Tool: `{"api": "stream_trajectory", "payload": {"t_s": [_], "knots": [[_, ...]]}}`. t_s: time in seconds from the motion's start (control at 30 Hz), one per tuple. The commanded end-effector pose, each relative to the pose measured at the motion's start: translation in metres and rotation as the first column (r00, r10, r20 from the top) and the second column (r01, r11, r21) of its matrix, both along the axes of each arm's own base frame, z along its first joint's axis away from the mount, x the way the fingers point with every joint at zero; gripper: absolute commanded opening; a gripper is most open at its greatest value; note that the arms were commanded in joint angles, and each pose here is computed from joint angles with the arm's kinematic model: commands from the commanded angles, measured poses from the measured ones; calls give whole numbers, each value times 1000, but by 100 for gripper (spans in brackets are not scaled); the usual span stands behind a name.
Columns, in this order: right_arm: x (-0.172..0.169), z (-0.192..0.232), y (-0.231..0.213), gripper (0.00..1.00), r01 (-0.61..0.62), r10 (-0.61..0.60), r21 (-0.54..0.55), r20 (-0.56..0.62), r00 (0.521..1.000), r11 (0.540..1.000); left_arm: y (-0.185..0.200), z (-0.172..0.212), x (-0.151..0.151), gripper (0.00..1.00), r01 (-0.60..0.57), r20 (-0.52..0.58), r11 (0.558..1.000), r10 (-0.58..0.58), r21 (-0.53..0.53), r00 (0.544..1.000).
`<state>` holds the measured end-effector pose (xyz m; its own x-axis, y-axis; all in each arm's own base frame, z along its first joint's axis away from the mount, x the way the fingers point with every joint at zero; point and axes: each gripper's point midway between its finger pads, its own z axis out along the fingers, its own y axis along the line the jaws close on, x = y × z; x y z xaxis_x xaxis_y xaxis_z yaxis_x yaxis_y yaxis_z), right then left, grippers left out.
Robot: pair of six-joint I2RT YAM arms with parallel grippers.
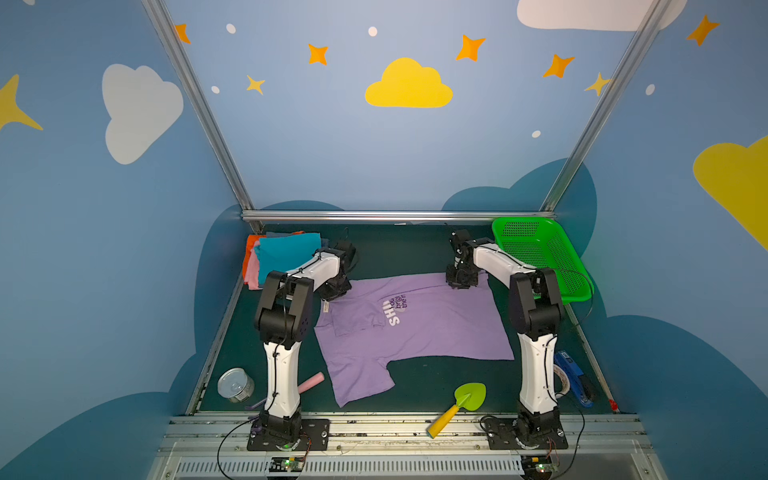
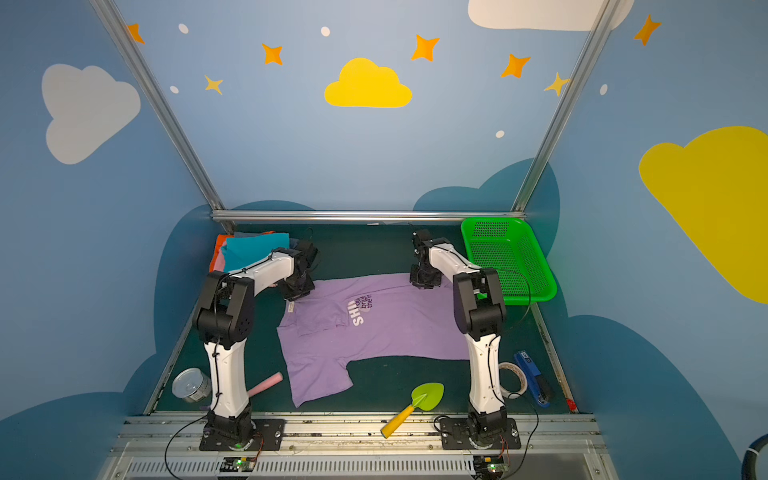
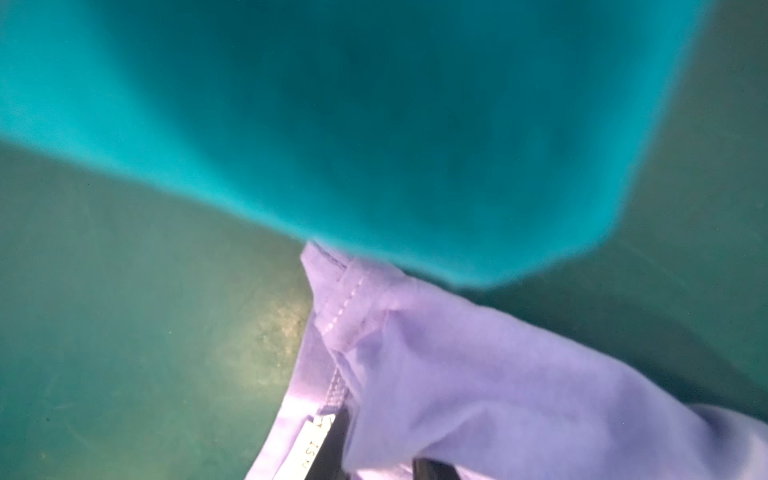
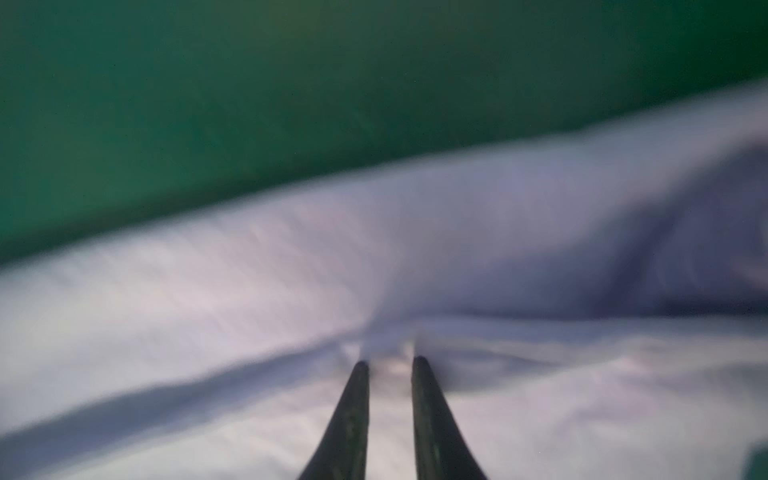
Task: Fold and stack the t-shirts
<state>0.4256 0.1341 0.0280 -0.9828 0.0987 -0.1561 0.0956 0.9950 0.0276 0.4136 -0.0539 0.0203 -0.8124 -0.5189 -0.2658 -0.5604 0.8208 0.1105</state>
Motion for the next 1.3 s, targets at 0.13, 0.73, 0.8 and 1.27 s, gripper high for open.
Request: {"api": "stream_trajectory", "payload": {"t_s": [0.13, 0.73, 0.8, 1.27], "knots": [[-60, 8, -32, 18, 77, -77, -9, -31, 997, 997, 15, -7, -13, 27, -17, -46, 1000, 18, 23, 999], [-7, 46, -13, 9, 57, -63, 80, 66, 996, 995, -16, 0, 2, 28, 65, -42, 997, -63, 40, 997], [-2, 36, -9, 9, 57, -61, 86, 51, 997, 995, -22, -5, 5, 28, 76, -47, 996, -74, 38, 996], [9, 3, -68, 10, 222, -221, 72, -22, 975, 972, -36, -22, 47, 28, 124, -50, 992, -123, 25, 991]]}}
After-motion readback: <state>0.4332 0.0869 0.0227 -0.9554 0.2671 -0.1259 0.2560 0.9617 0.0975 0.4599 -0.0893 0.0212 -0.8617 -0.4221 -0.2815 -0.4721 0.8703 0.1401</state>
